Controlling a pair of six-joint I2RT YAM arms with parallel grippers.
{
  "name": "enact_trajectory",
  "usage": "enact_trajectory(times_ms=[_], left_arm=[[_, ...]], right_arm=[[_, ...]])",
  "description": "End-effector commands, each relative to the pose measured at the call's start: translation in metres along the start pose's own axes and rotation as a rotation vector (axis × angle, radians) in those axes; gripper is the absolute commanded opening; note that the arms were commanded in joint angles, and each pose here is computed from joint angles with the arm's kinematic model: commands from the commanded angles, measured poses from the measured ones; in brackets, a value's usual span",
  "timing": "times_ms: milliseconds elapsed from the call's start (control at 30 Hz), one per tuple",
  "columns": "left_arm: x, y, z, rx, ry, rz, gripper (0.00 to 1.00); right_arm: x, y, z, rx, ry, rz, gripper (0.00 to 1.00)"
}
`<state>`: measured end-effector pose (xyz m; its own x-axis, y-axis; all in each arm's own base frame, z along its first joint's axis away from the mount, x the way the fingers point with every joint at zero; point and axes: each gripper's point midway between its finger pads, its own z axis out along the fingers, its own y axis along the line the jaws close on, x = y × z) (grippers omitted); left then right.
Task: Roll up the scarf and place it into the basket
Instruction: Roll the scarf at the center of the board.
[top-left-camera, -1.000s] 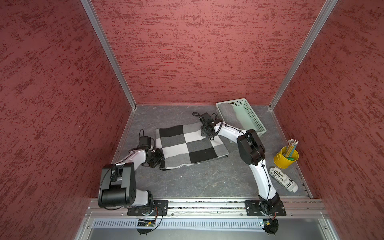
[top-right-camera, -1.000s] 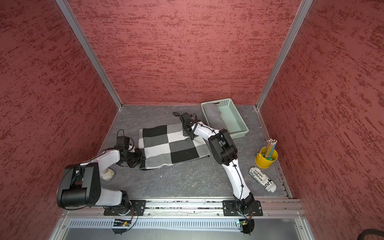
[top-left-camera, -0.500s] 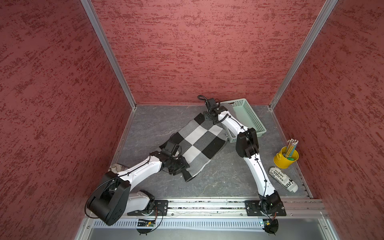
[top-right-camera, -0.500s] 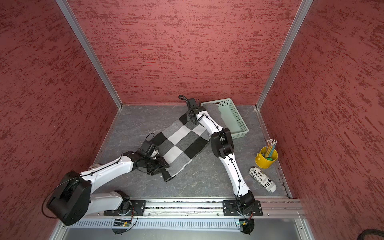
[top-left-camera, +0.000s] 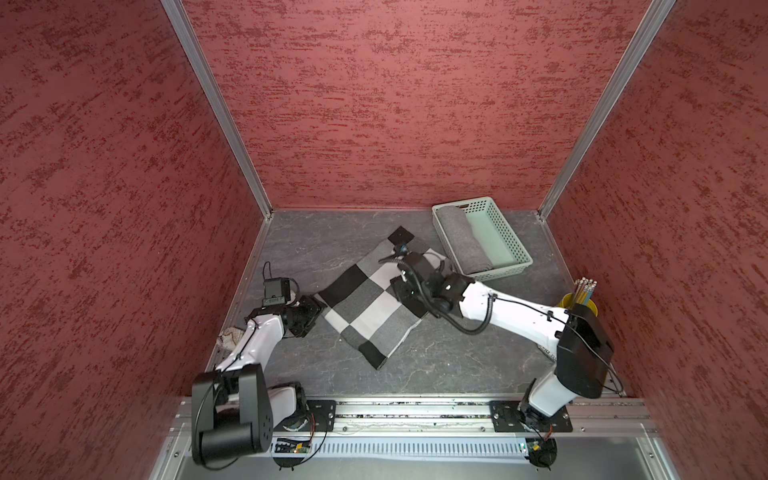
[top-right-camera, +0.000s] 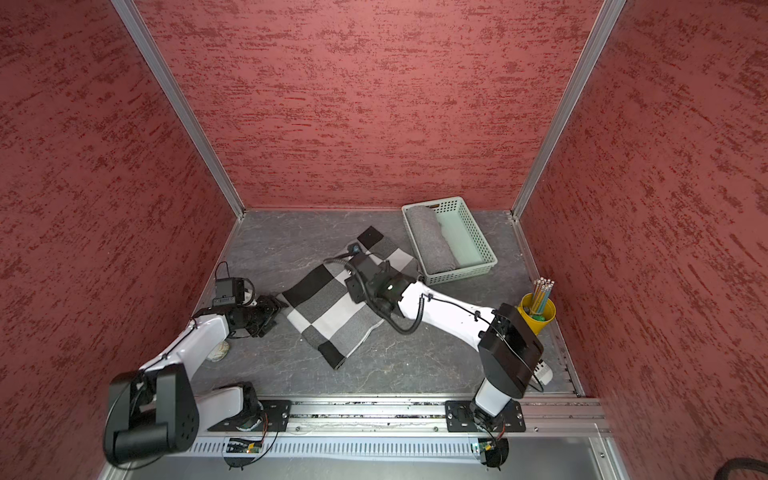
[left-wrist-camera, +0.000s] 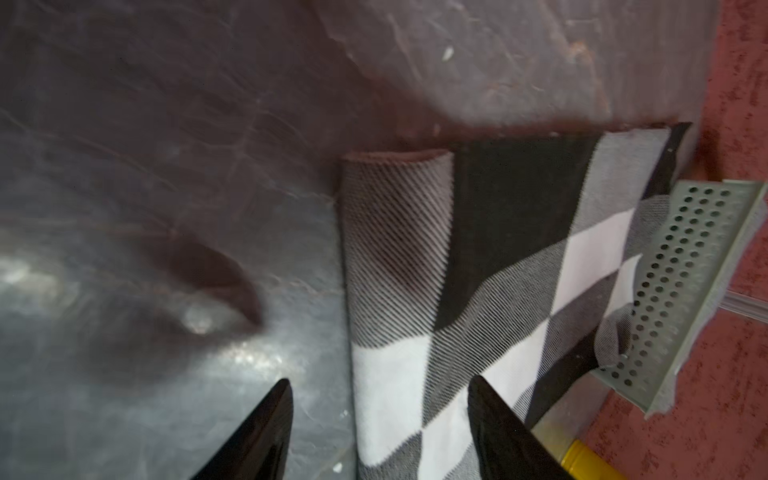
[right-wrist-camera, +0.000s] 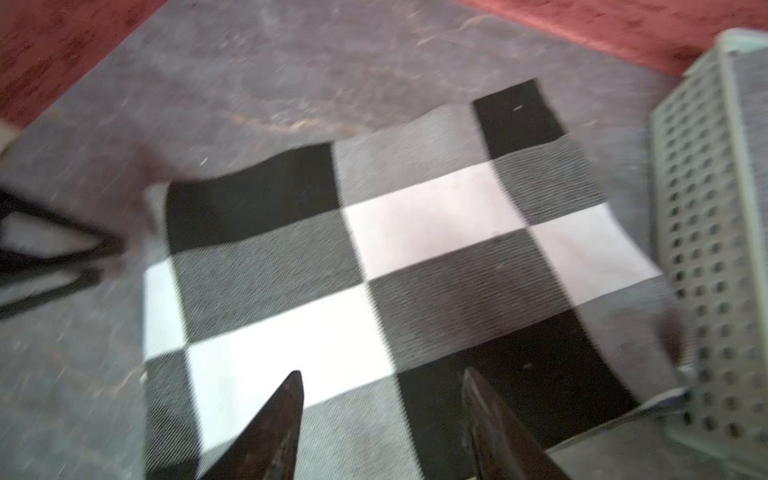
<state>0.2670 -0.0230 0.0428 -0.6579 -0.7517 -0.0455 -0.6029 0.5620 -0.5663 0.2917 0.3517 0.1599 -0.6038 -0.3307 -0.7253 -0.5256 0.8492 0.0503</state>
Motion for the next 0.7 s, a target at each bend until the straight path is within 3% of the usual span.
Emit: enact_trajectory(times_ms=[0, 200, 300, 667], left_arm=[[-0.011, -0.017, 0.01, 0.099, -0.007, 0.08, 0.66], [-0.013, -0.009, 0.025, 0.104, 0.004, 0.066, 0.57], [-0.011, -0.001, 0.031, 0.089, 0.005, 0.052, 0.44], [-0.015, 0.003, 0.032, 0.079, -0.024, 0.049, 0.05]], right_arm=[[0.033, 0.035, -0.002, 0.036, 0.001, -0.033, 0.61], [0.09, 0.11, 0.004, -0.03, 0.099, -0.213, 0.58], [0.112, 0.13, 0.012, -0.033, 0.15, -0.301, 0.59], [0.147, 0.109, 0.041, 0.071, 0.236, -0.364, 0.62]])
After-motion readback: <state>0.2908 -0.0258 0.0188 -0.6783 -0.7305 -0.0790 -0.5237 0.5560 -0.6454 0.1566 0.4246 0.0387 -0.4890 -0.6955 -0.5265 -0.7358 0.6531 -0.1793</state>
